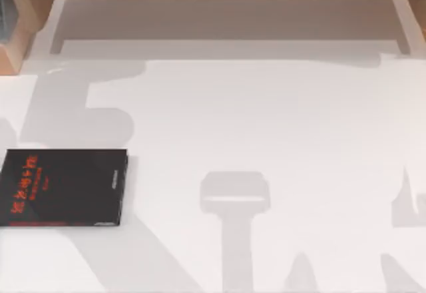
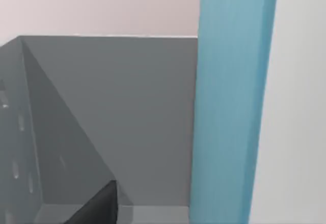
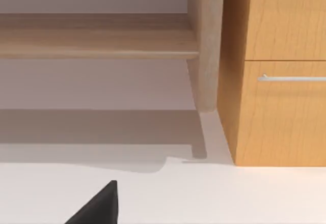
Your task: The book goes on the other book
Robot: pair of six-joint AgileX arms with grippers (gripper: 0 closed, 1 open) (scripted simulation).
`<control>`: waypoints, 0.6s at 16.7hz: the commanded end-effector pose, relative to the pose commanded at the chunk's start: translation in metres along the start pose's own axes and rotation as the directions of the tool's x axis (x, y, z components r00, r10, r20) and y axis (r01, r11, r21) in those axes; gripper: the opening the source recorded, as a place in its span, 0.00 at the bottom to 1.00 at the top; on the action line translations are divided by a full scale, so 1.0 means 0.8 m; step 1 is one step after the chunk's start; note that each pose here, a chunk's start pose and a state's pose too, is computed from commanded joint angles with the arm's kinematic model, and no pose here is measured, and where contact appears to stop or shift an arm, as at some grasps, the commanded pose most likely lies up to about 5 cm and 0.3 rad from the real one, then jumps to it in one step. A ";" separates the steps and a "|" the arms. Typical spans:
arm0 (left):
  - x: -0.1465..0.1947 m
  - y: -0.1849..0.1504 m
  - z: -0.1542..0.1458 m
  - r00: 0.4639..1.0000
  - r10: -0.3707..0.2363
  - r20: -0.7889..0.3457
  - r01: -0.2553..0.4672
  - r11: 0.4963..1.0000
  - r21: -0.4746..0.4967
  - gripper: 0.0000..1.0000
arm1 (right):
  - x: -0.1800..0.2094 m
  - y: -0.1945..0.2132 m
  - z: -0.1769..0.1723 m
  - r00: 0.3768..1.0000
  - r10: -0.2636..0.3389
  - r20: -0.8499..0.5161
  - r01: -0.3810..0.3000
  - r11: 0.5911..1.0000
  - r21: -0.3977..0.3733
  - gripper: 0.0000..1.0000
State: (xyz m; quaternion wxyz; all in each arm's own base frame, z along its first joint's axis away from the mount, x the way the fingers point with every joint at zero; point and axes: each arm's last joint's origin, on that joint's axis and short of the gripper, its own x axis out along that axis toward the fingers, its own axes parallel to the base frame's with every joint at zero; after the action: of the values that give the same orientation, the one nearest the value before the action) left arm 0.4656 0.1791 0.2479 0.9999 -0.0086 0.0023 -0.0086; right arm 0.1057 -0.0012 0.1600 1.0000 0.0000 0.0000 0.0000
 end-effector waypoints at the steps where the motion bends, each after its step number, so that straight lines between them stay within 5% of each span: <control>1: 0.003 0.000 0.000 1.000 0.000 0.000 0.000 1.000 0.000 1.00 | 0.000 0.000 0.000 1.000 0.000 0.000 0.000 1.000 0.000 1.00; 5: 0.004 0.000 0.000 1.000 0.000 0.000 0.000 1.000 0.000 1.00 | 0.000 0.000 0.000 1.000 0.000 0.000 0.000 1.000 0.000 1.00; 10: 0.004 0.000 0.000 1.000 0.000 0.000 0.000 1.000 0.000 0.62 | 0.000 0.000 0.000 1.000 0.000 0.000 0.000 1.000 0.000 1.00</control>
State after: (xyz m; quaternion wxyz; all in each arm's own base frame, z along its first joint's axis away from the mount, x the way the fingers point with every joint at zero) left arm 0.4686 0.1791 0.2477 0.9999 -0.0086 0.0023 -0.0086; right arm 0.1057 -0.0012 0.1600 1.0000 0.0000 0.0000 0.0000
